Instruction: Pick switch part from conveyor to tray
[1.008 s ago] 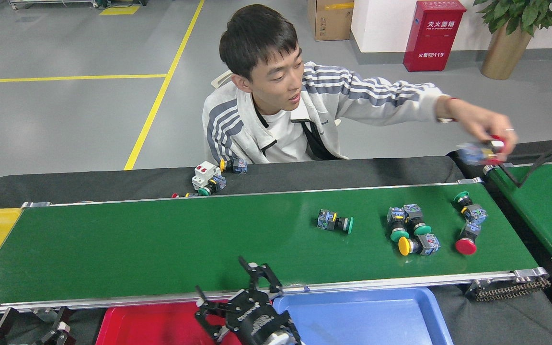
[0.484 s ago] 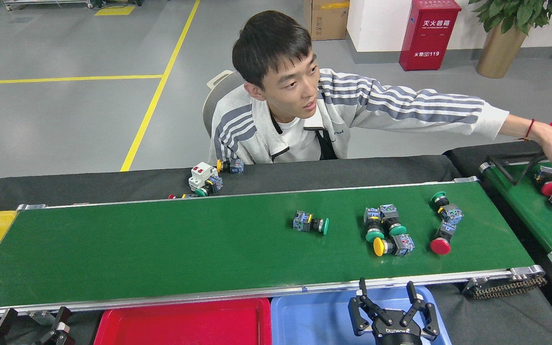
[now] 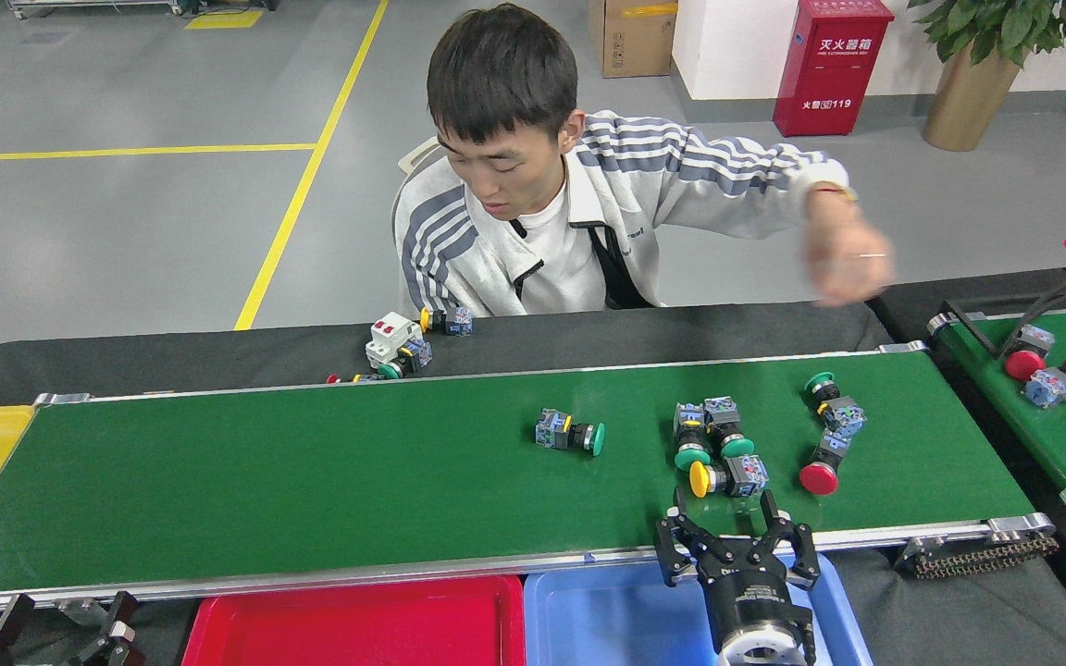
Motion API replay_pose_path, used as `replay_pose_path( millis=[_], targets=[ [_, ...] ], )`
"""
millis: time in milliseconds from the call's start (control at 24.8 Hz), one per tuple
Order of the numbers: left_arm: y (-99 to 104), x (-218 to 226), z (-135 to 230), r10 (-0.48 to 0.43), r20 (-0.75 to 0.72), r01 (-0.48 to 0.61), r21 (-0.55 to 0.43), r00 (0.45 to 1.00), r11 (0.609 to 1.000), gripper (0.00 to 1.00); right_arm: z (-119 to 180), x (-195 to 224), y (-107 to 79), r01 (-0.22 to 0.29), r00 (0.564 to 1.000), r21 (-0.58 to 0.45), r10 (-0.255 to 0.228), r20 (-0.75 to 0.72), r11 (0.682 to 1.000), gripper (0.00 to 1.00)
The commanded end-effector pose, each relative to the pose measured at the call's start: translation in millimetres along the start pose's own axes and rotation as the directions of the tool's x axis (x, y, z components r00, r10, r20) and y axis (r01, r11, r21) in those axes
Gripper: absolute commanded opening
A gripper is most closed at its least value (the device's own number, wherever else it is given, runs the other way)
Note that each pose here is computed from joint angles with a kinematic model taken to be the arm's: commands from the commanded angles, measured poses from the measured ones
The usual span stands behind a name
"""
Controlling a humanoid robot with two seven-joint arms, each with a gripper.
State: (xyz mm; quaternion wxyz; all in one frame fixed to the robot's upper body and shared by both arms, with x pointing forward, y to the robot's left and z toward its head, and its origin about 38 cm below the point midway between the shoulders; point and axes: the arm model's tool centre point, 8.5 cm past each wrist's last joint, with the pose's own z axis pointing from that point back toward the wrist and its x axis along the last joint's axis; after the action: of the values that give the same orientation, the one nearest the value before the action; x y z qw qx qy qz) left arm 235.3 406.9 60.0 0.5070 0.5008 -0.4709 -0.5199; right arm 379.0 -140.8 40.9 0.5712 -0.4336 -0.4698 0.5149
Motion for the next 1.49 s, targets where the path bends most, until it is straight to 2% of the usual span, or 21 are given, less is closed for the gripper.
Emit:
replay_pose_path(
  millis=[0,564,605,685,726,806,847,887,1048,1129,1209,1330,1411,1451],
  targets=[
    [9,-3,-2,-0.017,0.008,0.017,0.025,1.000,1.000,1.00,-6,7,-8.4,0.001,1.000,-0.010,-0.001,0.014,1.000,0.99],
    [8,-3,-2,-0.018,0.010,0.018,0.023,1.000,1.000,1.00,-49,37,-18.8,0.001,1.000,0.017,-0.002,0.024,1.000,0.99],
    [8,-3,-2,-0.018,0.010,0.018,0.023,1.000,1.000,1.00,-51,40,-17.2,0.002,1.000,0.025,-0.002,0.025,1.000,0.96],
    [9,-4,-2,-0.020,0.009,0.020,0.023,1.000,1.000,1.00,-53,45,-17.9,-0.013,0.999,0.025,0.012,0.044,1.000,0.69],
    [9,-4,-2,-0.021,0.009,0.021,0.023,1.000,1.000,1.00,-52,49,-16.4,-0.028,0.998,0.033,0.026,0.059,0.999,0.51],
    [10,-6,-2,-0.027,0.009,0.027,0.024,1.000,0.999,1.00,-52,53,-16.3,-0.048,0.996,0.046,0.044,0.079,0.998,0.21],
    [10,-7,-2,-0.030,0.009,0.030,0.022,1.000,0.999,1.00,-53,51,-16.8,-0.053,0.996,0.046,0.049,0.081,0.998,0.09],
    [10,-7,-2,-0.030,0.009,0.030,0.022,1.000,0.999,1.00,-53,51,-17.2,-0.054,0.995,0.045,0.050,0.085,0.998,0.03],
    [9,-9,-1,-0.030,0.006,0.030,0.019,1.000,0.999,1.00,-50,58,-23.0,-0.047,0.990,0.027,0.043,0.134,0.999,0.01],
    [9,-9,-1,-0.030,0.006,0.030,0.019,1.000,0.999,1.00,-43,67,-36.4,-0.023,0.980,-0.012,0.025,0.197,1.000,0.01],
    [10,-8,-2,-0.032,0.009,0.031,0.020,0.999,0.999,1.00,-30,77,-41.2,0.006,0.960,-0.030,0.002,0.279,1.000,0.01],
    [12,-8,-3,-0.036,0.014,0.035,0.025,0.999,0.999,1.00,-4,96,-48.7,0.031,0.912,-0.064,-0.002,0.409,0.997,0.01],
    [12,-6,-6,-0.033,0.019,0.032,0.028,0.999,0.999,1.00,24,133,-50.0,0.012,0.840,-0.084,0.035,0.542,0.996,0.01],
    [13,-5,-7,-0.032,0.021,0.032,0.032,0.999,0.999,1.00,35,148,-47.4,0.002,0.811,-0.086,0.048,0.583,0.996,0.05]
  ],
)
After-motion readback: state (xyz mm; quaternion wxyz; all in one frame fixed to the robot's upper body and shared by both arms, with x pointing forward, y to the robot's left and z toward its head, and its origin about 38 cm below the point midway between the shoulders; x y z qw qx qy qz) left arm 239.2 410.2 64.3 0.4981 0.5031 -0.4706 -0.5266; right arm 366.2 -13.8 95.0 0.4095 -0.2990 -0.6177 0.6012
